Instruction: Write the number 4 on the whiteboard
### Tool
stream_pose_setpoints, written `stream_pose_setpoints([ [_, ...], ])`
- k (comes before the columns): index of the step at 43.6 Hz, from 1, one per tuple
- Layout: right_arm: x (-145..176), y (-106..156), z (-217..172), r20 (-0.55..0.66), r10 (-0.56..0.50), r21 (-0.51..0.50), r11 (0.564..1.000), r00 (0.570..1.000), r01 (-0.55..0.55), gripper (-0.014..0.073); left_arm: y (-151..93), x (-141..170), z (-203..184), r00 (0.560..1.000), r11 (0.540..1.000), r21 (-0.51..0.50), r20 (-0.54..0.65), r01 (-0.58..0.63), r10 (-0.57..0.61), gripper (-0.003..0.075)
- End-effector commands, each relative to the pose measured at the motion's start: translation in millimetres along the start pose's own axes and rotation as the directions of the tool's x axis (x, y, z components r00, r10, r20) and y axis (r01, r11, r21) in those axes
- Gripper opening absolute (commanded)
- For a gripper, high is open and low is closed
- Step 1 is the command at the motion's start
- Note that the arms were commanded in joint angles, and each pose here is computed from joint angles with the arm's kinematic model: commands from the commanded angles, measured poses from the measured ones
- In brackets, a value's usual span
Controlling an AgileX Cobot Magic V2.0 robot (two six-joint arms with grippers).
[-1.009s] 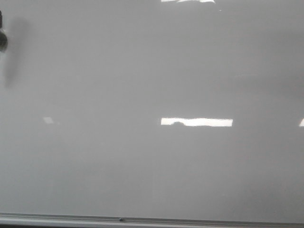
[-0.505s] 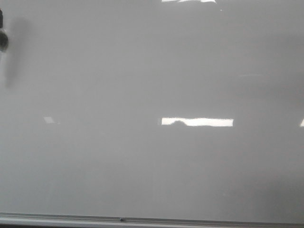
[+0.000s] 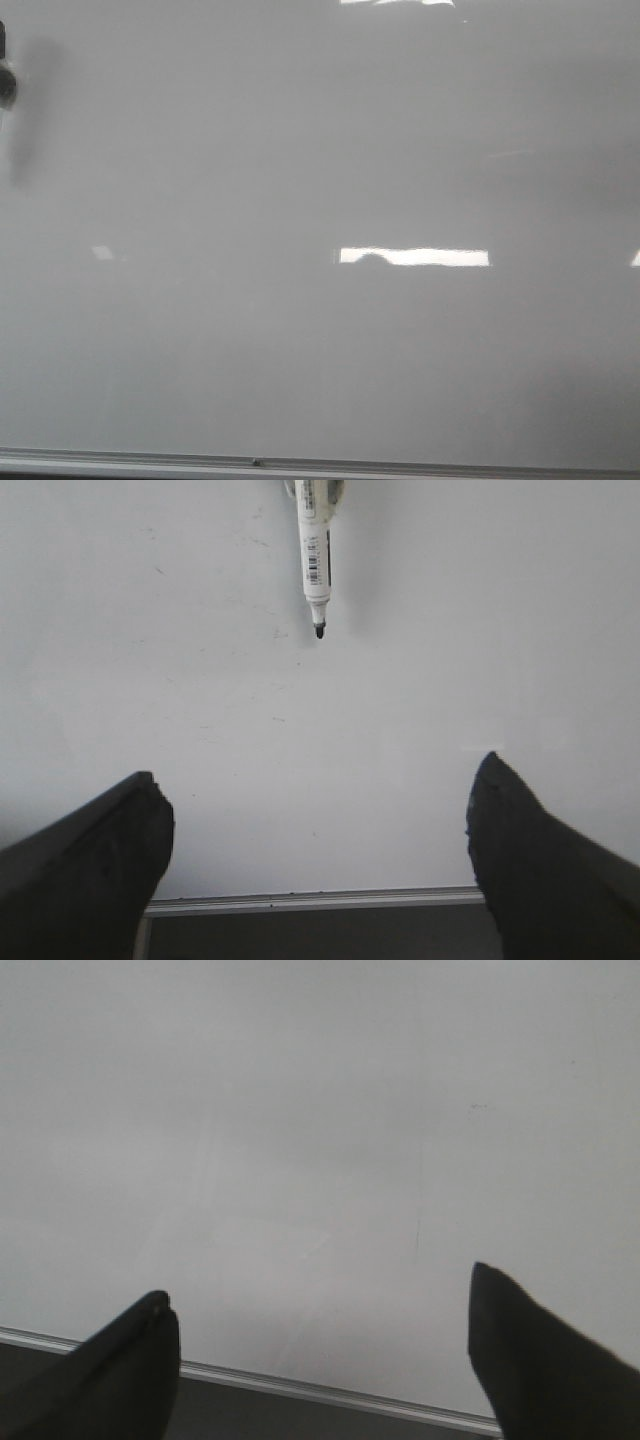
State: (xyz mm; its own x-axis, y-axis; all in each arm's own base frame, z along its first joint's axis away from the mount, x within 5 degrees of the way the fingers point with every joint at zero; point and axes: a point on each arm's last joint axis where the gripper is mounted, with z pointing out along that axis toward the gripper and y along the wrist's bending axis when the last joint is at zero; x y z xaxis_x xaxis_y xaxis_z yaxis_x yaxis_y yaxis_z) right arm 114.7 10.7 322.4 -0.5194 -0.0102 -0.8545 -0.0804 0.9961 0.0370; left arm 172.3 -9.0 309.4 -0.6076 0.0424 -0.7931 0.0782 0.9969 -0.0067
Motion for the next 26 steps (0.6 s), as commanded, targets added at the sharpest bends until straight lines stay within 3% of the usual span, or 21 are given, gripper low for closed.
stream_pose_setpoints([
  [1,-15.6,0.1,-5.5,0.098,-0.018,0.004,1.000,0.995,0.018,0.0613,-0.8,-25.7,5.0,0.994,1.000,0.007,0.112,0.014,-0.015,0.0584],
  [26,-15.7,0.1,-5.2,0.103,-0.018,0.004,1.000,0.994,0.018,0.0613,4.8,-61.3,88.0,0.992,1.000,-0.011,0.121,0.029,-0.028,0.0584],
])
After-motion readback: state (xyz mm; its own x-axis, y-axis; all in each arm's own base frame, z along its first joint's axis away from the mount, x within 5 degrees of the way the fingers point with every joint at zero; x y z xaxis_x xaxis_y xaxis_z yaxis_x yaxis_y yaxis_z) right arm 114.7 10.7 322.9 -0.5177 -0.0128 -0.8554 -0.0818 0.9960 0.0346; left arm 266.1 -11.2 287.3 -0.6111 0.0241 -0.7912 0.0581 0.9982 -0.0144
